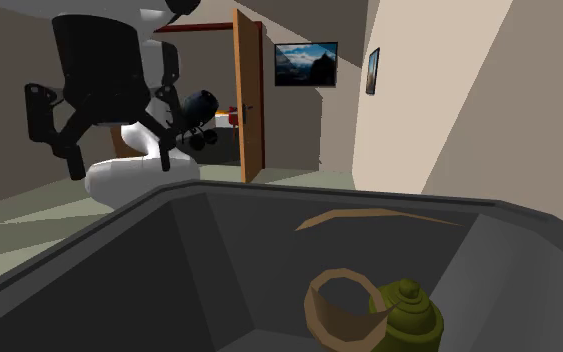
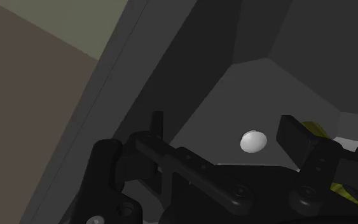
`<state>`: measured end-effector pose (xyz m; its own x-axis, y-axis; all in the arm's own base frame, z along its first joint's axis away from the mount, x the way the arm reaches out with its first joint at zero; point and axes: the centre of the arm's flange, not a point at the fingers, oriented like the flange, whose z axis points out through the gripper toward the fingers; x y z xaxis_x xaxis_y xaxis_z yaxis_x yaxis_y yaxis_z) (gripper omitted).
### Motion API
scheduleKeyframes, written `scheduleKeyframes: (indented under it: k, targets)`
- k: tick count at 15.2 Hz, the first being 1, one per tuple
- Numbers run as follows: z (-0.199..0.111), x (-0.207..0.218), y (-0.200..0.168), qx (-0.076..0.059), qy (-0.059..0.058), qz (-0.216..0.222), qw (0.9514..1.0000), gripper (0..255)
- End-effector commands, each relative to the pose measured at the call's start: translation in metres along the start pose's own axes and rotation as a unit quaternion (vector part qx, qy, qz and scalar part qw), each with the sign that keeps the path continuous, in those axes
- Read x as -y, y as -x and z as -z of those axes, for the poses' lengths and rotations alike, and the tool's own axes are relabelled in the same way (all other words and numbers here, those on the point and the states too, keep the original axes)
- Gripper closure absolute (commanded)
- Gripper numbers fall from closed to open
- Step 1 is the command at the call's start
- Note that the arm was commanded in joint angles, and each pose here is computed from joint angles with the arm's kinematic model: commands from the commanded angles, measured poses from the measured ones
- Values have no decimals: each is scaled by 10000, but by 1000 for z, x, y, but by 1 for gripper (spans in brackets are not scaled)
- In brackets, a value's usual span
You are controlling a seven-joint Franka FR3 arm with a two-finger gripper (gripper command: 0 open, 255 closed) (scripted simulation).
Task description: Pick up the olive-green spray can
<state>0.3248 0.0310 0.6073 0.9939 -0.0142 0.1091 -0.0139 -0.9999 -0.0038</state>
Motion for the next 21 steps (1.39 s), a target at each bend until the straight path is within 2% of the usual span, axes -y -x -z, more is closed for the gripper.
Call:
scheduleKeyframes:
  k: [1,11,21]
  targets:
    - [0,0,0,0,0,0,10000,0]
    - [-45,105,-47,-332,-178,-715,9967,0]
    - [-83,204,-111,-662,-355,-1425,9869,0]
